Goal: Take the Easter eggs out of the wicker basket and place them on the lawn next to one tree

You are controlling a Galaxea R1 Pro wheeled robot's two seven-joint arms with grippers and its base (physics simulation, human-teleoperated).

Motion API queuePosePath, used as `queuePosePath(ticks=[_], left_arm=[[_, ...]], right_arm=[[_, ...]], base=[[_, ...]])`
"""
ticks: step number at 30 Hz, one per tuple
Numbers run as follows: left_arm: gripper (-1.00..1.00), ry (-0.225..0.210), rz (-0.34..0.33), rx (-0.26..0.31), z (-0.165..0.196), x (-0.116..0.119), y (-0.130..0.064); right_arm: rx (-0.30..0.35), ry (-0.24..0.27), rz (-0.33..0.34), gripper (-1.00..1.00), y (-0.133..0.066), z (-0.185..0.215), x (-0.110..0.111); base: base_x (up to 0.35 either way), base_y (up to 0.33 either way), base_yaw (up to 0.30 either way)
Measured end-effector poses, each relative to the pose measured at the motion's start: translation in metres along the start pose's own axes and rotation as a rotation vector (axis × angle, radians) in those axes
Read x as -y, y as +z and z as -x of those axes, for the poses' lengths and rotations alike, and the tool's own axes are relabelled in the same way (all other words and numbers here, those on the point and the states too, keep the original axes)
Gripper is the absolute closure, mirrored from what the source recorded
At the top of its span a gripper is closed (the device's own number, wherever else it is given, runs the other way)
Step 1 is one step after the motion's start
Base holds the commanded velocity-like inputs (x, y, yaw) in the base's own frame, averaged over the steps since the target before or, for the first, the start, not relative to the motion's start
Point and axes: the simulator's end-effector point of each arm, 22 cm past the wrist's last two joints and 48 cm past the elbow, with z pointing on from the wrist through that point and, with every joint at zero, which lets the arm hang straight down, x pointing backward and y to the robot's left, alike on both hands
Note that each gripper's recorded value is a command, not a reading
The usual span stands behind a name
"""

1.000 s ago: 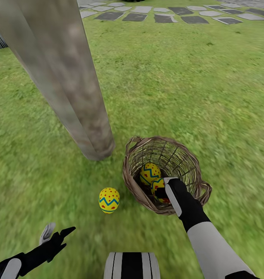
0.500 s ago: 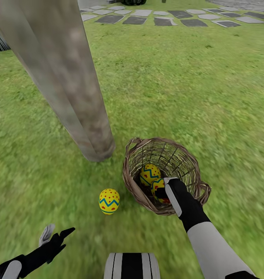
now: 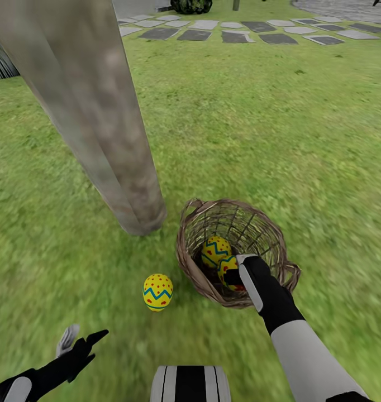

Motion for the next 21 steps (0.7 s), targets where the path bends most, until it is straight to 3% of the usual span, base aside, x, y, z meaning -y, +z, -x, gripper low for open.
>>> queuePosePath(ticks=[21], left_arm=[[-1.0, 0.003, -0.02, 0.008, 0.001, 0.009, -0.004]], right_arm=[[0.024, -0.005, 0.002, 1.0, -0.018, 0.01, -0.001]], base=[[0.0, 0.0, 0.0]])
